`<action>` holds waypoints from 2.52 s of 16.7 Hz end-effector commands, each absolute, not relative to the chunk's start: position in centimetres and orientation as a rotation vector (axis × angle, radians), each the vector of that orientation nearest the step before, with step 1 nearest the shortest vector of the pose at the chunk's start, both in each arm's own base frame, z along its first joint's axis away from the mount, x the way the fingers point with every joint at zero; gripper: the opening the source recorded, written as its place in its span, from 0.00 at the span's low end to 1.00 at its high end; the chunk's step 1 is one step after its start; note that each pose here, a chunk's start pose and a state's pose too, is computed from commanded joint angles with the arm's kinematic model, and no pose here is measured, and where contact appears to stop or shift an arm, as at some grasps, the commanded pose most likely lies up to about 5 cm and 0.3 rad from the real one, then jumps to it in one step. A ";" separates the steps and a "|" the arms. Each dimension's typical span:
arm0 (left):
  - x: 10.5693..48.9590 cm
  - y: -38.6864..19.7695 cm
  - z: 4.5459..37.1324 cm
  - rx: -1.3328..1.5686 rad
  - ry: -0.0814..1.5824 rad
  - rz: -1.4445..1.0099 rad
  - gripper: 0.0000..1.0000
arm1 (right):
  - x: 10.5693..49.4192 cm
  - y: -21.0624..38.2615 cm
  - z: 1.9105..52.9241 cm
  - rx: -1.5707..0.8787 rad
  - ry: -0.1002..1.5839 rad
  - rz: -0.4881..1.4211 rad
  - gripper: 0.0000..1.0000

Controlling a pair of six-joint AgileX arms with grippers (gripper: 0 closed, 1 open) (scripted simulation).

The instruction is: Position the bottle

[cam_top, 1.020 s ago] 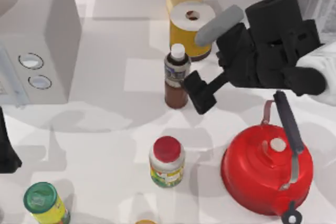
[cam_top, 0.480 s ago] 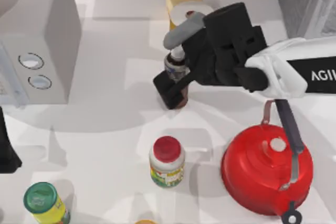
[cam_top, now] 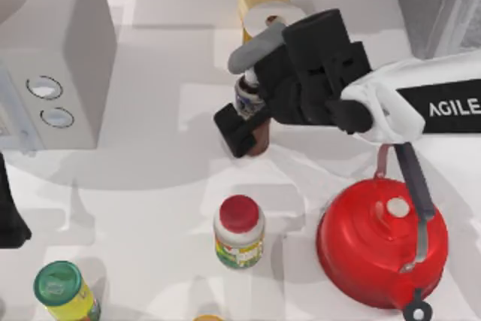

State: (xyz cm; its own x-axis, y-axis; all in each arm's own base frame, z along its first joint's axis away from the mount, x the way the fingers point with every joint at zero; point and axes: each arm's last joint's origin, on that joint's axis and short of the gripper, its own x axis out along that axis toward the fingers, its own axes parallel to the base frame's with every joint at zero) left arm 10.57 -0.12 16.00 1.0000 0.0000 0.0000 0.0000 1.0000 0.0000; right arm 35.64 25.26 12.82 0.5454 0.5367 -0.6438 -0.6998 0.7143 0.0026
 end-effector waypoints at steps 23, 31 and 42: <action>10.6 -0.1 16.0 0.000 0.000 0.000 1.00 | 35.8 24.6 13.2 -0.258 0.663 0.728 0.00; 10.6 -0.1 16.0 0.000 0.000 0.000 1.00 | 33.7 11.2 18.0 -0.115 0.687 0.354 0.00; 10.6 -0.1 16.0 0.000 0.000 0.000 1.00 | 29.3 2.1 18.9 -0.020 0.692 -0.008 0.00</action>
State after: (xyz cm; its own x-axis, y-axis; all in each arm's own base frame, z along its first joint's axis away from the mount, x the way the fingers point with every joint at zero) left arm 10.57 -0.12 16.00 1.0000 0.0000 0.0000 0.0000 1.0000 0.0000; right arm 29.35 2.10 18.93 0.7697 -0.0143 -0.6383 0.0009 0.9998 -0.0213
